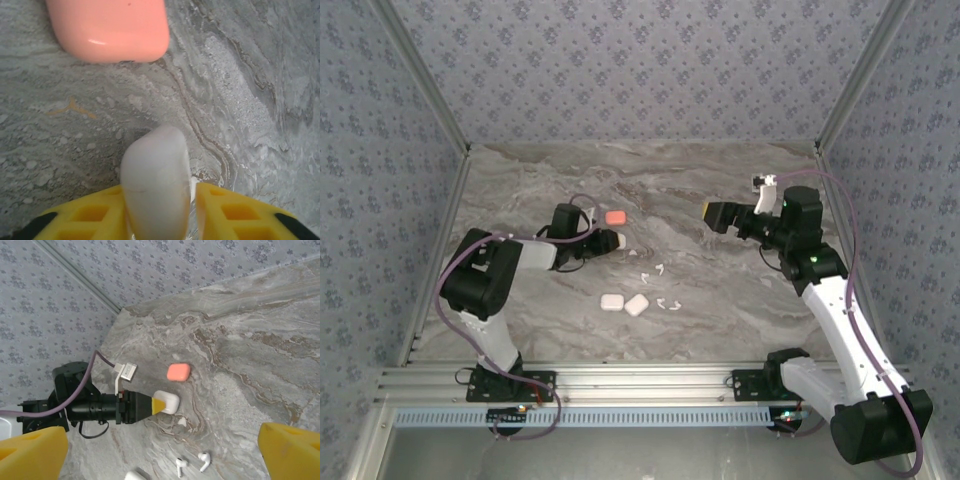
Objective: Insert wireless bluetooth earbuds into charging case
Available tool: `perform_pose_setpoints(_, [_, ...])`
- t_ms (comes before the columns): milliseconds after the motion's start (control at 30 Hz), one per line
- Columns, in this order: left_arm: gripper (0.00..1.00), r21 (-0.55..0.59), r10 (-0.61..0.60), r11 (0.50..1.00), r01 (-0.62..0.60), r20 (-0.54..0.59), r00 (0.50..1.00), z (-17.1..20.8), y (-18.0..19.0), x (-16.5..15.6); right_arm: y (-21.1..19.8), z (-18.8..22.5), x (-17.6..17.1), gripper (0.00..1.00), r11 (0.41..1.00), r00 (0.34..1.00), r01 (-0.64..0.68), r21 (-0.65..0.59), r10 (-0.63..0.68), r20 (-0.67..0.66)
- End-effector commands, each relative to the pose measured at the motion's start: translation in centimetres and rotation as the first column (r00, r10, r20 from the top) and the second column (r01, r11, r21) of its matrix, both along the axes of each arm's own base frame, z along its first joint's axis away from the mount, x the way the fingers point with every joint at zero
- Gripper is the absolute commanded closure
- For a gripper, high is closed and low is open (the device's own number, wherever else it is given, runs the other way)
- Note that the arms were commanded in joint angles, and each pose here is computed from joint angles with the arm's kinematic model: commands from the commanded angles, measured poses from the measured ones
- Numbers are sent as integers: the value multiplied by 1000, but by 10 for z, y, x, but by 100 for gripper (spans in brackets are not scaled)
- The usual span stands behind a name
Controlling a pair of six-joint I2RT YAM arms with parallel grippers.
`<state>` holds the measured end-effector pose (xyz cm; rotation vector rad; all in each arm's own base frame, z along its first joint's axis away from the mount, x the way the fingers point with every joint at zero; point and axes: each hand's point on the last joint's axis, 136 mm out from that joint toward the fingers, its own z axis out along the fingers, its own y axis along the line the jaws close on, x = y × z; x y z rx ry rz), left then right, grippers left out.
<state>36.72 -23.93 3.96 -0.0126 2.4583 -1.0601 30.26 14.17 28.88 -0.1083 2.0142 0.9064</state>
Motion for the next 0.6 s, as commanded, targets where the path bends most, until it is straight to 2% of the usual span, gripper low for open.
perform_pose_setpoints(0, [54, 56, -1, 998, 0, 27, 1000, 3, 4, 5, -1, -6, -4, 0, 998, 1000, -7, -68, 7, -3])
perform_pose_setpoints(133, [42, 108, 3, 994, -9, 50, 999, 9, 15, 3, 5, -13, -10, 0, 988, 999, -36, -152, 37, 2])
perform_pose_setpoints(300, [34, 124, 40, 991, -54, 112, 993, 35, 34, 6, 19, -30, -19, 0, 943, 994, -90, -320, 103, 24])
perform_pose_setpoints(433, [29, 135, 77, 986, -102, 183, 980, 66, 53, 5, 48, -46, -36, 0, 840, 956, -200, -504, 280, 88])
perform_pose_setpoints(567, [22, 157, 125, 972, -173, 274, 954, 104, 77, 1, 87, -66, -55, 0, 691, 871, -313, -652, 482, 93])
